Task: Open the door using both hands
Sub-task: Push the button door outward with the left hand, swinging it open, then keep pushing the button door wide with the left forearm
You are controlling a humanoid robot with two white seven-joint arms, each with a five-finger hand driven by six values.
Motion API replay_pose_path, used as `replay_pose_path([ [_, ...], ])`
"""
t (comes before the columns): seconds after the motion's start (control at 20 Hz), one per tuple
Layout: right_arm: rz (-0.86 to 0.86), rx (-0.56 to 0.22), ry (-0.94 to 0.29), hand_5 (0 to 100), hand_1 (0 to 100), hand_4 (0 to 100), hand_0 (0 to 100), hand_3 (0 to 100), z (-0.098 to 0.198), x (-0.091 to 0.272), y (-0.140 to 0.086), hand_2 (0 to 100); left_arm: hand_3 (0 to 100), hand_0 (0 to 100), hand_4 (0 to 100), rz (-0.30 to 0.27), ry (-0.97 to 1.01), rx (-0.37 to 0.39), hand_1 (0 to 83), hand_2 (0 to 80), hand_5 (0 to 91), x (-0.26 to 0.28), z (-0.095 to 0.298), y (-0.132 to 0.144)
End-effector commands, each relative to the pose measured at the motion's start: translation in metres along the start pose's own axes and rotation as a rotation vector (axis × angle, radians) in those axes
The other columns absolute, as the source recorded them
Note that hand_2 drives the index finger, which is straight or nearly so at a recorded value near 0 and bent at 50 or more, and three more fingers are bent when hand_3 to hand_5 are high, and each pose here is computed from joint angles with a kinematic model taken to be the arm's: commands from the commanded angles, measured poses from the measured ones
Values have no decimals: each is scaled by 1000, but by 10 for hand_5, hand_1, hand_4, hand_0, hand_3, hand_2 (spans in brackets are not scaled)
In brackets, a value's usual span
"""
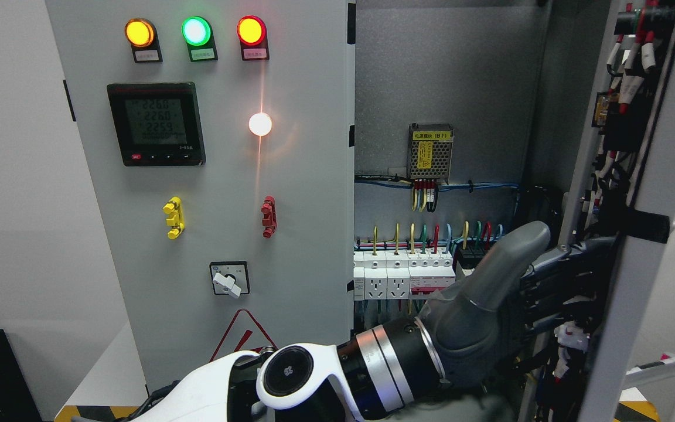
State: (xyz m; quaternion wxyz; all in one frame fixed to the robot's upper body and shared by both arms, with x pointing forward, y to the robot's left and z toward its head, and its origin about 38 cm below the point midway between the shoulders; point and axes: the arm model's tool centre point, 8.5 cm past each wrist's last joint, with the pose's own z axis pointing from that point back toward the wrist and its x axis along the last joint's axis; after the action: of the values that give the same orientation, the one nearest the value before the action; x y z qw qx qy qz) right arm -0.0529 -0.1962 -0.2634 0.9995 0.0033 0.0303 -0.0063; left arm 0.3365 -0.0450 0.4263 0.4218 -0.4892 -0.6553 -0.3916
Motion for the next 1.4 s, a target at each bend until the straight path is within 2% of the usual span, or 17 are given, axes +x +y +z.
replay_pose_path([
  [0.0,22,3,-2,0,0,0,191,0,0,1,0,0,0,0,0,41,-20,-45,0,0,0,-5,-27,-17],
  [0.45,21,3,0,0,0,0,190,0,0,0,0,0,0,0,0,70,18,-89,0,0,0,-25,-43,-37],
  [1.0,21,3,0,0,0,0,190,0,0,0,0,0,0,0,0,48,29,-132,0,0,0,-23,-73,-51],
  [1.35,21,3,0,0,0,0,190,0,0,0,0,0,0,0,0,52,30,-136,0,0,0,-25,-98,-58],
])
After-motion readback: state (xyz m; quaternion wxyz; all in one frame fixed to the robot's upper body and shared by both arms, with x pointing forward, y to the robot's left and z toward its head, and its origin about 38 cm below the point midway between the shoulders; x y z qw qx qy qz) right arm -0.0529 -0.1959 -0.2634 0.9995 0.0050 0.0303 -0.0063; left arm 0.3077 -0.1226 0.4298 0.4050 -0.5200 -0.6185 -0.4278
